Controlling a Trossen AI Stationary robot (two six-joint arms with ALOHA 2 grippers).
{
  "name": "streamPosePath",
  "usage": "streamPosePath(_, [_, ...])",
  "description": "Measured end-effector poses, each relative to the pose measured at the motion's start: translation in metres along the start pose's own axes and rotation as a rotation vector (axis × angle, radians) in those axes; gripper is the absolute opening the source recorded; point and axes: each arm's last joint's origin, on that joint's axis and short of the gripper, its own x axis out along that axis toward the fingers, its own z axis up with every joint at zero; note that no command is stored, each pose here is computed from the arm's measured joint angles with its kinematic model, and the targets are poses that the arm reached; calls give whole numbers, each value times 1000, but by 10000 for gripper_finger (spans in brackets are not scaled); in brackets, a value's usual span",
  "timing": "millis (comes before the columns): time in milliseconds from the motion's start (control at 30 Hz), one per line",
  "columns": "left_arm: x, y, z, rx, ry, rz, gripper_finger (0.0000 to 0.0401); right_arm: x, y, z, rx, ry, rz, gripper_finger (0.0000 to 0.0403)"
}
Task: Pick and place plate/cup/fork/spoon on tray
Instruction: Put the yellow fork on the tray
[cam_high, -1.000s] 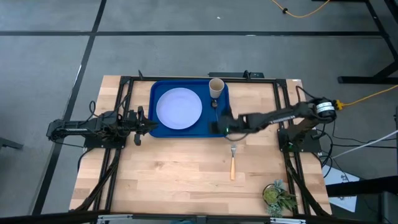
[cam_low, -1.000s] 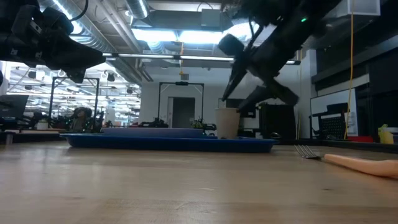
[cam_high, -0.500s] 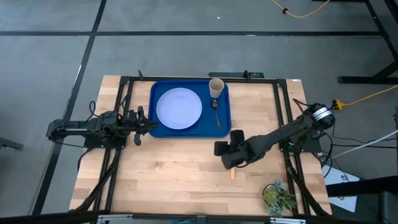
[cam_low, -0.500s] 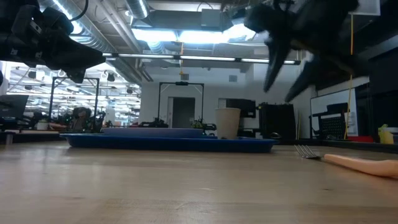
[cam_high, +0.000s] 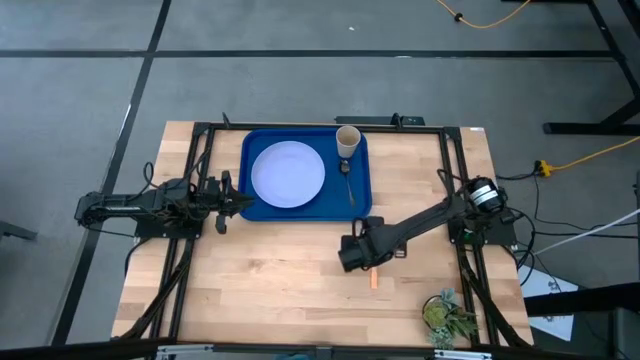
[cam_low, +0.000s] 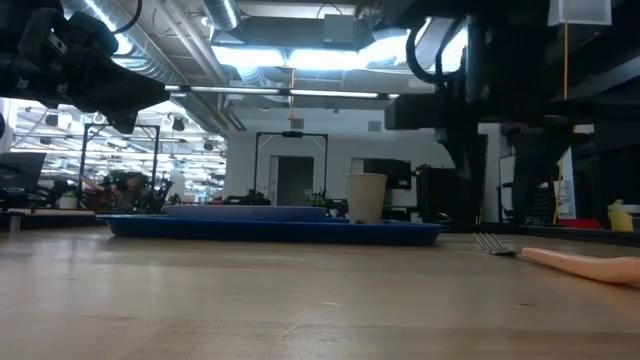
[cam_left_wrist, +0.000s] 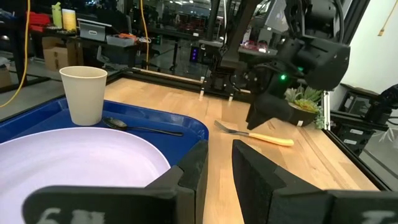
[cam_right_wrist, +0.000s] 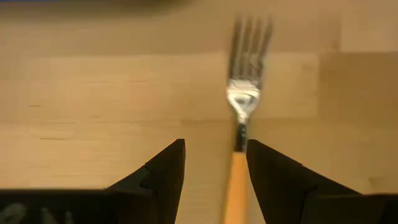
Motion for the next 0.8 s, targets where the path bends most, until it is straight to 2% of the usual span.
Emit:
streamPosePath(433, [0, 0, 0, 0, 0, 0, 65, -8, -10, -7, -93, 3, -21, 183])
streamPosePath(567, [0, 0, 0, 0, 0, 0, 65, 8, -18, -7, -68, 10, -50, 183])
streamPosePath(700, [0, 0, 0, 0, 0, 0, 65, 32, -19, -13, -51, 86, 26, 184])
streamPosePath(800, [0, 0, 0, 0, 0, 0, 65, 38, -21, -14, -42, 97, 57, 184])
